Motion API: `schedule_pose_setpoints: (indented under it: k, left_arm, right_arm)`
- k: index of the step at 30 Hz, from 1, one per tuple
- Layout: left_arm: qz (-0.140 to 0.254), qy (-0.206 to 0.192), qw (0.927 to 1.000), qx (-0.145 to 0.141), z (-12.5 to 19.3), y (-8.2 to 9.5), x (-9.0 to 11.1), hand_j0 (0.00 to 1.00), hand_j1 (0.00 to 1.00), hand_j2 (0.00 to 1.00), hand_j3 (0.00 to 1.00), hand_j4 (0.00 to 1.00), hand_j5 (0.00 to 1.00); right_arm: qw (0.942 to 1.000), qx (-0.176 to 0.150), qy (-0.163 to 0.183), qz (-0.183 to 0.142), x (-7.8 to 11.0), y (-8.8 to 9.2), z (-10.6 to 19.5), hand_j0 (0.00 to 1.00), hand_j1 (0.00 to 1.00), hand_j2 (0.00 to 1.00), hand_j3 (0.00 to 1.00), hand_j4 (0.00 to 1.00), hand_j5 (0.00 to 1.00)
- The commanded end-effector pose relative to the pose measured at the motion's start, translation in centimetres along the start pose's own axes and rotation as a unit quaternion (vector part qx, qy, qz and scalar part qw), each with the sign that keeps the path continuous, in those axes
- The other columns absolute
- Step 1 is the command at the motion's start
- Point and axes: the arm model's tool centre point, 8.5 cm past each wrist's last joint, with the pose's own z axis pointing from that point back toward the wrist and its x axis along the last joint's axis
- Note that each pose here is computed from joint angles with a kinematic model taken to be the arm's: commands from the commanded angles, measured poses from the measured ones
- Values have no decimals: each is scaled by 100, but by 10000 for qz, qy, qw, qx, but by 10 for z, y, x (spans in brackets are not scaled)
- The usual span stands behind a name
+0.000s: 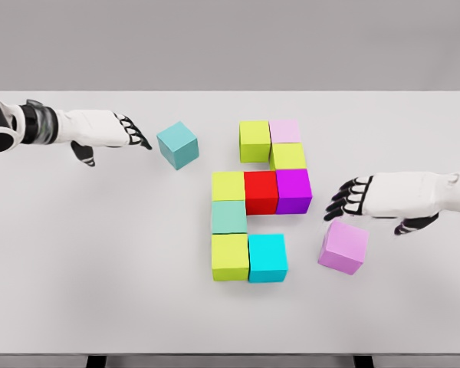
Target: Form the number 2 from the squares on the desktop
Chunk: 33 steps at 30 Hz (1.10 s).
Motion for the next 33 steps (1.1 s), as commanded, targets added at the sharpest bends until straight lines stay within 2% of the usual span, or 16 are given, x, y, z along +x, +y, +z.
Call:
schedule_pose_setpoints:
  k: [1, 2, 3, 6, 7, 11, 14, 15, 17, 23, 28, 33]
  left_arm:
    - [27, 4, 10000, 20, -2, 1, 0, 99, 99, 99, 99, 99, 99]
    - [36, 15, 10000, 14, -1, 0, -1, 99, 99, 99, 99, 99, 99]
    - [48, 26, 10000, 13, -2, 1, -2, 99, 99, 99, 99, 99, 99]
    - [73, 35, 10000, 21, -4, 2, -3, 99, 99, 99, 99, 99, 99]
    - [85, 44, 10000, 15, -5, 1, -3, 99, 99, 99, 99, 99, 99]
    - [123, 63, 9999, 1, -9, 1, -5, 99, 99, 99, 99, 99, 99]
    - [121, 56, 9999, 4, -9, 1, -4, 99, 99, 99, 99, 99, 99]
    - [116, 60, 9999, 9, -9, 2, -5, 99, 99, 99, 99, 99, 99]
    - [114, 54, 9999, 12, -10, 3, -4, 99, 99, 99, 99, 99, 99]
    - [123, 38, 9999, 48, -14, 6, -3, 99, 99, 99, 99, 99, 99]
    - [151, 43, 9999, 71, -17, 9, -4, 99, 99, 99, 99, 99, 99]
    - [198, 55, 9998, 72, -23, 10, -4, 100, 100, 100, 100, 100, 100]
  right_arm:
    - [9983, -280, 266, -447, -17, -4, 30, 100, 100, 100, 100, 100, 100]
    - [9970, -341, 394, -579, -25, -3, 39, 100, 100, 100, 100, 100, 100]
    - [9946, -297, 674, -738, -39, 4, 54, 100, 100, 100, 100, 100, 100]
    - [9913, -137, 972, -877, -49, 15, 73, 100, 100, 100, 100, 100, 100]
    - [9908, 31, 1017, -897, -49, 20, 77, 100, 100, 100, 100, 100, 100]
    - [9878, 692, 1031, -939, -44, 40, 83, 100, 100, 100, 100, 100, 100]
    - [9860, 1047, 888, -948, -27, 53, 85, 100, 100, 100, 100, 100, 100]
    - [9859, 1132, 847, -893, -21, 55, 85, 100, 100, 100, 100, 100, 100]
    - [9869, 1365, 655, -557, -5, 56, 75, 100, 100, 100, 100, 100, 100]
    - [9867, 1436, 567, -507, -1, 59, 69, 100, 100, 100, 100, 100, 100]
    - [9890, 1408, 331, -306, -1, 51, 45, 100, 100, 100, 100, 100, 100]
    - [9889, 1430, 323, -257, -1, 51, 43, 100, 100, 100, 100, 100, 100]
